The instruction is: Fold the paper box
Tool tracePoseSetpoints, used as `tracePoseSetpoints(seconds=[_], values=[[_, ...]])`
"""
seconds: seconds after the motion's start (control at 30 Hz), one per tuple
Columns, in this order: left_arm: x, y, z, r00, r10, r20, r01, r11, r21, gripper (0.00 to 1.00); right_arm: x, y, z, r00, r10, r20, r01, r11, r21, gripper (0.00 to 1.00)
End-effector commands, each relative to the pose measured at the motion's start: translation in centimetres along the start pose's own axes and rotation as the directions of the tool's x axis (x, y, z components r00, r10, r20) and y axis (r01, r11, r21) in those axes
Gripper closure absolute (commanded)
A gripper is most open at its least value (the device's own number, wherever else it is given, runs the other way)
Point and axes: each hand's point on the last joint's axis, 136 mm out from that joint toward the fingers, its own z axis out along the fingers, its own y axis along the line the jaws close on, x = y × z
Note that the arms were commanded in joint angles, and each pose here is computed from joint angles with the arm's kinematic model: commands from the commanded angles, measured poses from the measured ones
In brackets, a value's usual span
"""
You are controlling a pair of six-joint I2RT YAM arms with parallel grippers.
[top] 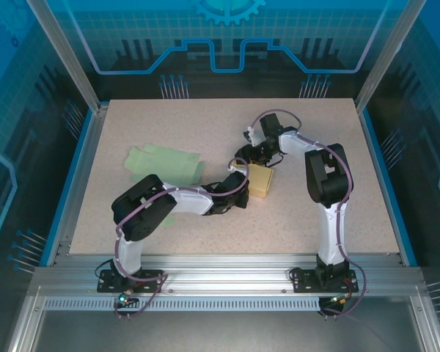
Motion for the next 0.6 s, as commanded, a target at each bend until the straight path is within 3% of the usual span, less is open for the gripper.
tracePoseSetpoints(seconds=[0.0,0.23,0.47,0.57], values=[[-5.1,-0.4,-0.9,0.972,-0.086,0.221,0.076,0.996,0.053,0.72,5.5,0.0,1.7,0.975,0.122,-0.188,-0.116,0.992,0.039,0.35],[-3.4,-0.7,-3.3,0.983,-0.061,0.175,0.041,0.992,0.116,0.53,0.5,-1.3,-1.2,0.991,0.09,-0.096,-0.073,0.983,0.168,0.0],[-2.5,-0.8,-6.0,0.985,-0.077,0.156,0.05,0.984,0.17,0.42,-4.0,-0.1,-5.0,0.999,0.047,0.024,-0.05,0.983,0.177,0.0],[-3.8,-0.3,-8.0,0.981,-0.041,0.189,0.016,0.991,0.134,0.37,-4.8,0.3,-7.0,0.997,0.029,0.068,-0.042,0.978,0.205,0.0]])
